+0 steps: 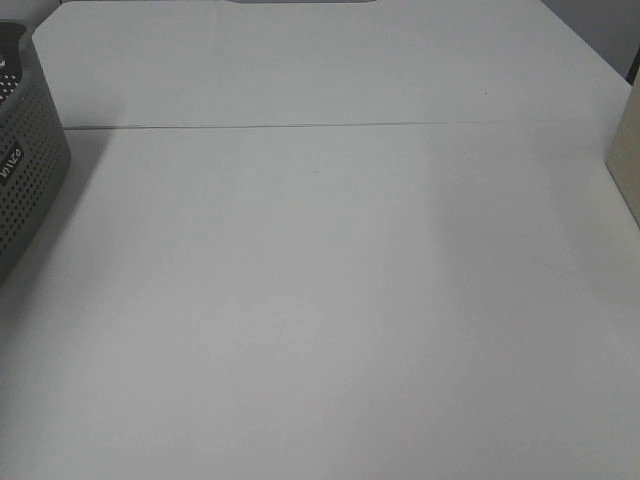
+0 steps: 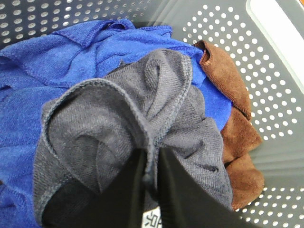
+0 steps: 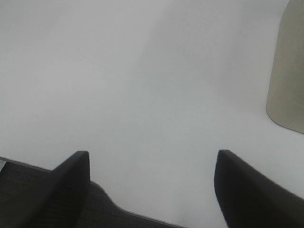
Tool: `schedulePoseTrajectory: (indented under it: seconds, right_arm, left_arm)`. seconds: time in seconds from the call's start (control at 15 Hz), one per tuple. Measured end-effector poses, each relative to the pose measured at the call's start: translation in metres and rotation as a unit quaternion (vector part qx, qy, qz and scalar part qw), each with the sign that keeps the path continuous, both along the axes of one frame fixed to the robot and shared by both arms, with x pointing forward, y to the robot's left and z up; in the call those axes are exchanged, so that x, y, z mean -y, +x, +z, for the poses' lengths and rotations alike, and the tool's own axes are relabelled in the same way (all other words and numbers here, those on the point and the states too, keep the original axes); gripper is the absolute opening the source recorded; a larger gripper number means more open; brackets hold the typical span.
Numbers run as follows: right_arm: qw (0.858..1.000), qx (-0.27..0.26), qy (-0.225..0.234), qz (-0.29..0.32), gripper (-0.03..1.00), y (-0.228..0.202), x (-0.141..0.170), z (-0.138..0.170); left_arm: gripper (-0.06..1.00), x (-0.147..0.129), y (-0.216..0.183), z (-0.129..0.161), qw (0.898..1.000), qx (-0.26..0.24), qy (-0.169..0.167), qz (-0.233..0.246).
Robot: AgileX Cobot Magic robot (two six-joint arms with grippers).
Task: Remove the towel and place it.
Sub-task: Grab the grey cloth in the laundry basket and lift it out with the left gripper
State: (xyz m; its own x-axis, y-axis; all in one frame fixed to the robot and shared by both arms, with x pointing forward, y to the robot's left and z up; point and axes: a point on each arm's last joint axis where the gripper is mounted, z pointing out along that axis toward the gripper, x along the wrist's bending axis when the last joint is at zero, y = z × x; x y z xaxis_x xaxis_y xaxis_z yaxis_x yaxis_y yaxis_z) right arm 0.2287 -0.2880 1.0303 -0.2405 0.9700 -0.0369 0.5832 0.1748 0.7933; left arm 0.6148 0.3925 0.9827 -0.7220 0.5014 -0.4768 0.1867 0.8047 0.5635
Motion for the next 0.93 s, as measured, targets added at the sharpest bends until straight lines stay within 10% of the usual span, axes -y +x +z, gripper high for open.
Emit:
schedulePoseTrajectory:
  seconds: [0.93]
  right_arm:
    - [1.000,0.000,0.000,0.000,0.71,0.000,0.000,0.000]
  left_arm:
    - [0.00,0.014,0.007,0.031,0.991,0.100,0.003,-0.093]
